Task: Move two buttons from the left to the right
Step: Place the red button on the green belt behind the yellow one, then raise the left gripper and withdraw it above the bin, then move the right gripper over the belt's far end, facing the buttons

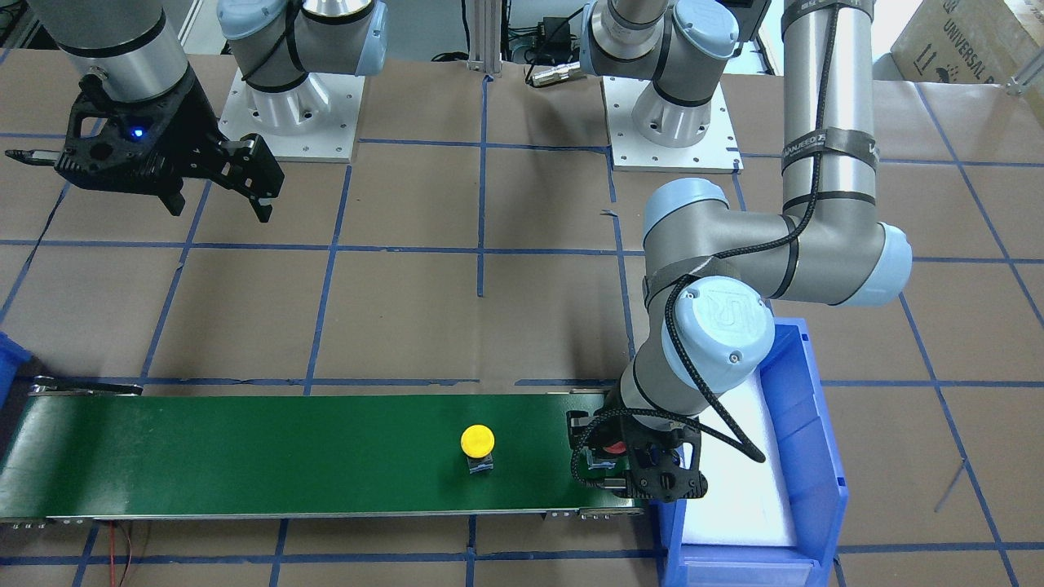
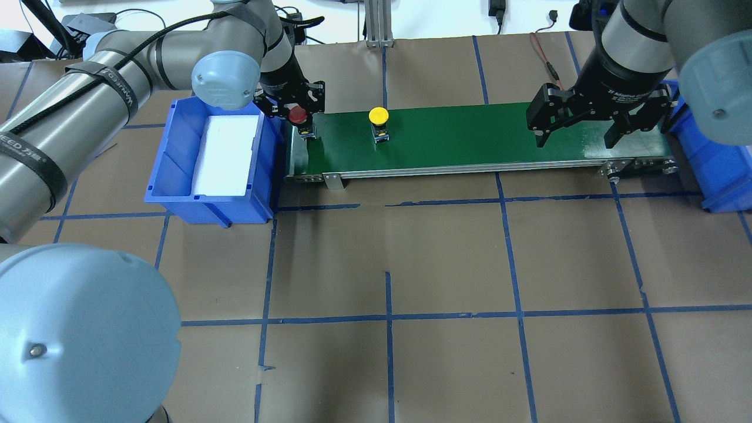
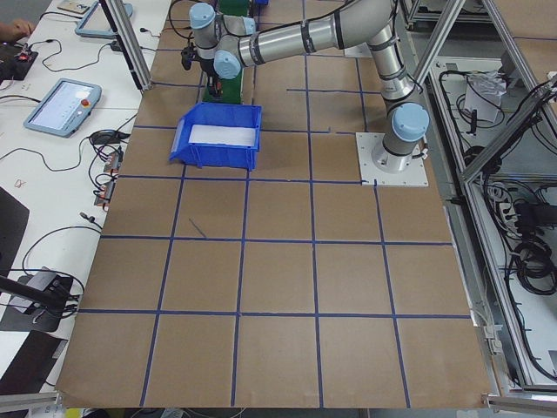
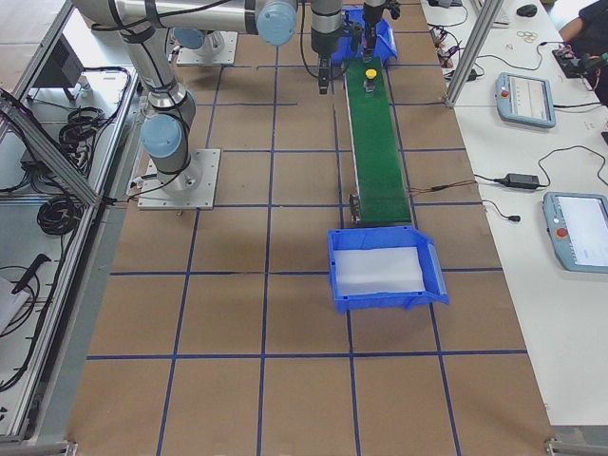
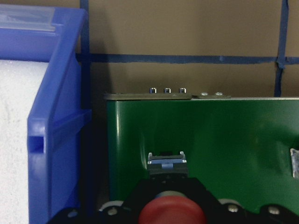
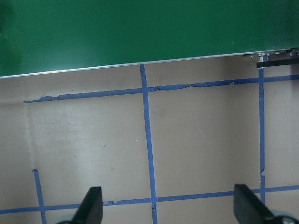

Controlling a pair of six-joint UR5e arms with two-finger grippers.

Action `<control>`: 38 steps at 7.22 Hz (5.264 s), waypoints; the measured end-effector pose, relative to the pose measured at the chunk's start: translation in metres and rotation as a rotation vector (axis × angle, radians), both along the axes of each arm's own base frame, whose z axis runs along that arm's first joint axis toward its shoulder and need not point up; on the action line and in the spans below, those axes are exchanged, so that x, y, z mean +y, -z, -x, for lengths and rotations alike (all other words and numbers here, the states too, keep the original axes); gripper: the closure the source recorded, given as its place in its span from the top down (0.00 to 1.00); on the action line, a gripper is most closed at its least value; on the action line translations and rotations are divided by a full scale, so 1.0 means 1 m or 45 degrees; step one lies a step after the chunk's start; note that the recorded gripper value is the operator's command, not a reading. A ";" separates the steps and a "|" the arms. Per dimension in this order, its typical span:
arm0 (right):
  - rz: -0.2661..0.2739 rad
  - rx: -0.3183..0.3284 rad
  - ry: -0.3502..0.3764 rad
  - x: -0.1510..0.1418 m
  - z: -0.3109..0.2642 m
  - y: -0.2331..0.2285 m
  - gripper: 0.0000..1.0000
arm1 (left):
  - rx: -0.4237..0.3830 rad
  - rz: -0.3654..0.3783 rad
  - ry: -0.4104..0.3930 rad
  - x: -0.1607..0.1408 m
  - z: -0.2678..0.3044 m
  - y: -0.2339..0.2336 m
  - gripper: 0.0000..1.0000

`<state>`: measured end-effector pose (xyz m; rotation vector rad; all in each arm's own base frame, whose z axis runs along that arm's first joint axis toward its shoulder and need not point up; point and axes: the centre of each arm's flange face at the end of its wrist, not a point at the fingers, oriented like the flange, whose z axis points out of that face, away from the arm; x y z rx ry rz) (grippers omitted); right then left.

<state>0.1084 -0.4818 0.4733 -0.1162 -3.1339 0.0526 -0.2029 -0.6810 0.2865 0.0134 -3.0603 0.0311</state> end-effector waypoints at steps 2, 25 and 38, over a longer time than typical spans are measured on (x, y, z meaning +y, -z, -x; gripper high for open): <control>-0.002 0.008 0.003 0.000 0.001 0.000 1.00 | 0.033 -0.018 0.003 0.007 0.002 0.013 1.00; -0.011 0.001 0.001 0.000 0.000 0.005 1.00 | -0.095 -0.114 -0.010 0.177 -0.091 -0.192 1.00; -0.047 -0.016 -0.196 -0.180 0.121 0.142 1.00 | -0.108 -0.056 0.026 0.177 -0.077 -0.200 1.00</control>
